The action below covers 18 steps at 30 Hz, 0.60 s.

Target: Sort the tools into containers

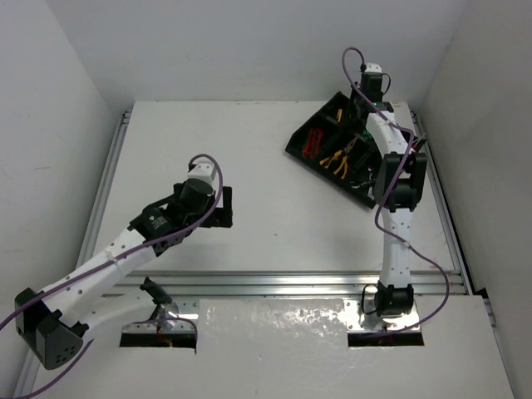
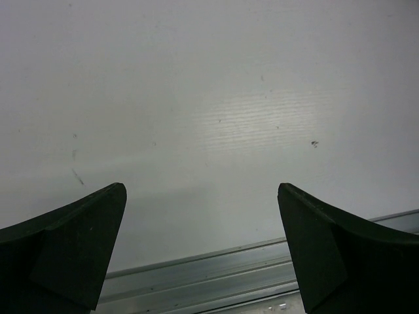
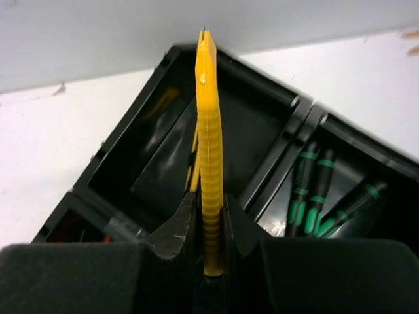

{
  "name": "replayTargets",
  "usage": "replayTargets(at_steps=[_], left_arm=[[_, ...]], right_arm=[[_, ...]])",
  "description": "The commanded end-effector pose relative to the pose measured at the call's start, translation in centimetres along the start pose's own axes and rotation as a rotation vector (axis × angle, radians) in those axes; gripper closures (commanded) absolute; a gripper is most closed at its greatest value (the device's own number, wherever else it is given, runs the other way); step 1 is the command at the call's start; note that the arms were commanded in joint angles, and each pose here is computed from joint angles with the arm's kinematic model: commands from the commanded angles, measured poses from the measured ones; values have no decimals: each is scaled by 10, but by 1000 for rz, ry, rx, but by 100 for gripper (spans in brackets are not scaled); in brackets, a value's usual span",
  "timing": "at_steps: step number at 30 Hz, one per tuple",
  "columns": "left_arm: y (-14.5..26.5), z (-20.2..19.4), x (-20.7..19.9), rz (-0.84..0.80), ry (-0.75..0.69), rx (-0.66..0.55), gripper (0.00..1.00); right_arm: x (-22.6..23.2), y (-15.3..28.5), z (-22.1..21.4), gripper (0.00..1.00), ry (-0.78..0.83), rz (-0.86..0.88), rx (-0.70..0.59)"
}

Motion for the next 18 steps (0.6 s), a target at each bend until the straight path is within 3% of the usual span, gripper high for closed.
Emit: replayTargets(at_steps=[1, 8, 11, 13, 14, 18], left_arm=[[-3, 6, -6, -40, -16, -20, 0], [-1, 7, -2, -14, -1, -41, 0], [2, 9, 0, 12, 12, -58, 0], [4, 10, 1, 14, 22, -70, 0], [5, 10, 1, 11, 22, -71, 0], [7, 11, 1, 7, 27, -79, 0]], right_arm=[[-5, 0, 41, 100, 56, -7, -203], [0, -17, 30, 100, 38, 37, -218], [0, -19, 27, 94, 36, 40, -202], [1, -18, 24, 60, 35, 53, -190], [2, -17, 24, 50, 35, 55, -184], [1, 5, 45, 43, 38, 67, -207]])
Point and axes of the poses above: each gripper's point midway between its finger pads, its own y axis back along the fingers, its own x axis along the line the jaws close on, z = x × y, the point moved 10 cm from there along y, back along the fingers, and after that the axes turned 11 degrees about y, right-handed, at the moved point
